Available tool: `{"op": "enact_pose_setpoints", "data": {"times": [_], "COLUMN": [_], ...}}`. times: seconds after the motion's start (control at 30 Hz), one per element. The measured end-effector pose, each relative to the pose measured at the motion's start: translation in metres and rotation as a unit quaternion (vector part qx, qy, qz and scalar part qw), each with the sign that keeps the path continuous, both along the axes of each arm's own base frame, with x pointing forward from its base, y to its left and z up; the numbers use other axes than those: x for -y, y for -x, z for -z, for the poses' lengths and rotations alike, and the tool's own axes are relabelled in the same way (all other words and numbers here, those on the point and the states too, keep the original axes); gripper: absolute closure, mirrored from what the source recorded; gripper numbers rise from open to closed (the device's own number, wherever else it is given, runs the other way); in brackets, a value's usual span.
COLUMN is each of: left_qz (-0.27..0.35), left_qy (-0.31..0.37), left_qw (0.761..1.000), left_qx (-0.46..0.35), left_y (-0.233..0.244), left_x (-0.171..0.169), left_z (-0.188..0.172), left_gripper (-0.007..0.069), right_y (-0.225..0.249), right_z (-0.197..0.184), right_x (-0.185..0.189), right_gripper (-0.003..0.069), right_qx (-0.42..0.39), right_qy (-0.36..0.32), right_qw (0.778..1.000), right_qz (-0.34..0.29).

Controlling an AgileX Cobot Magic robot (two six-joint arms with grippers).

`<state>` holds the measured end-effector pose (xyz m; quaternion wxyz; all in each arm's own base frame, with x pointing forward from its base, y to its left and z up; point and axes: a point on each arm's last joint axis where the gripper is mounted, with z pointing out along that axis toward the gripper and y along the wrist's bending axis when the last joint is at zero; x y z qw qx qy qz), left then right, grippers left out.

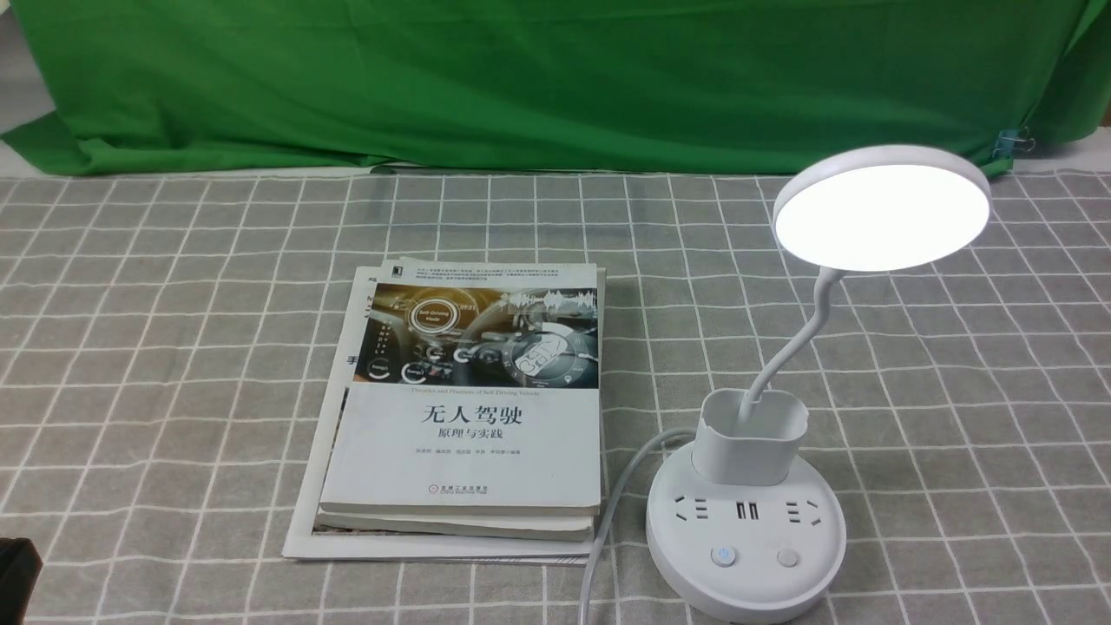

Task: Turn off the desk lamp on the grey coffee tablecloth by hand.
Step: 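Press the power button on the lamp base to turn the lamp off with the right gripper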

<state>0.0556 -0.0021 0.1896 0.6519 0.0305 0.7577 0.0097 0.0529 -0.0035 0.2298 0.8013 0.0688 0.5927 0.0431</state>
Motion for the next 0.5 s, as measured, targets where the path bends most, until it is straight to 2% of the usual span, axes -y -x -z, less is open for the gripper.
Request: {"op": "enact_pose_setpoints", "data": {"times": [0.3, 0.43, 0.5], "left_qz": [0.0, 0.0, 0.0], "left_qy": [0.0, 0.0, 0.0], "left_qw": [1.0, 1.0, 1.0], "left_qx": [0.0, 0.0, 0.0], "left_y": [0.0, 0.0, 0.0], "left_x": [0.0, 0.0, 0.0], "left_z": [0.0, 0.0, 0.0], "left_gripper": [0.0624, 0.0624, 0.0624], "right_y": [0.0, -0.012, -0.022], "right_z": [-0.01, -0.045, -0.067], "right_x": [0.0, 0.0, 0.001], "right_gripper": [0.0418, 0.0418, 0.0418], "right_qx": [0.016, -0.034, -0.091], "right_qy": [-0.006, -0.017, -0.021], "right_qw": [1.0, 0.999, 0.996], "right_qz": [-0.002, -0.005, -0.007]}}
